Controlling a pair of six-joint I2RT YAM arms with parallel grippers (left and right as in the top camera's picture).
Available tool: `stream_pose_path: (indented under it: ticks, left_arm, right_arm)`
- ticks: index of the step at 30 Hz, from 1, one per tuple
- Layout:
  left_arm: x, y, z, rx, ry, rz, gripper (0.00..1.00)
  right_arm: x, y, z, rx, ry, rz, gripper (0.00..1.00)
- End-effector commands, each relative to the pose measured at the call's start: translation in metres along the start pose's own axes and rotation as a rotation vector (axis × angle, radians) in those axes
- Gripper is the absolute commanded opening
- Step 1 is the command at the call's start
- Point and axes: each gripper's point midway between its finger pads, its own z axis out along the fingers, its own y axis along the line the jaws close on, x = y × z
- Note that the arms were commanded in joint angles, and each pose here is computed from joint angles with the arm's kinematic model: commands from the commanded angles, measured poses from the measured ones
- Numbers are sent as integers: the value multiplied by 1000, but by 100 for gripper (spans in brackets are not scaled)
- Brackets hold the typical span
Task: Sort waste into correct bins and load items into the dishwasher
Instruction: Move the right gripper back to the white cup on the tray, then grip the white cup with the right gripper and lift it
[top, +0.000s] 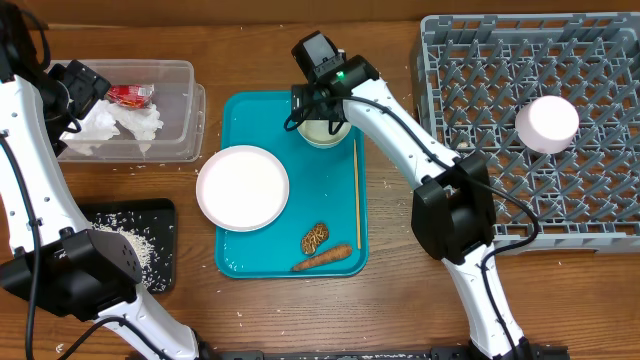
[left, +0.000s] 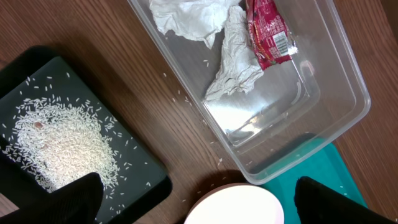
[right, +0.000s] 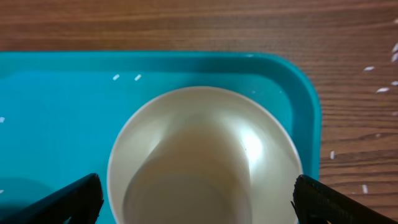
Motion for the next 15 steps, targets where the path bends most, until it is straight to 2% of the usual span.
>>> stream_pose_path:
  ticks: [1, 8, 11, 15]
  left_arm:
    - [-2, -2, -5, 14, -12, -16, 100]
    - [-2, -2, -5, 14, -13, -16, 100]
    - [-2, -2, -5, 14, -13, -16, 100]
    - [-2, -2, -5, 14, -13, -16, 100]
  right_arm:
    - [3, 10, -3, -16, 0, -1, 100]
    - [12, 11, 7, -3, 26, -1, 99]
    - [16, 9, 13, 4, 38, 5, 91]
    - [17, 8, 13, 13, 44, 3, 88]
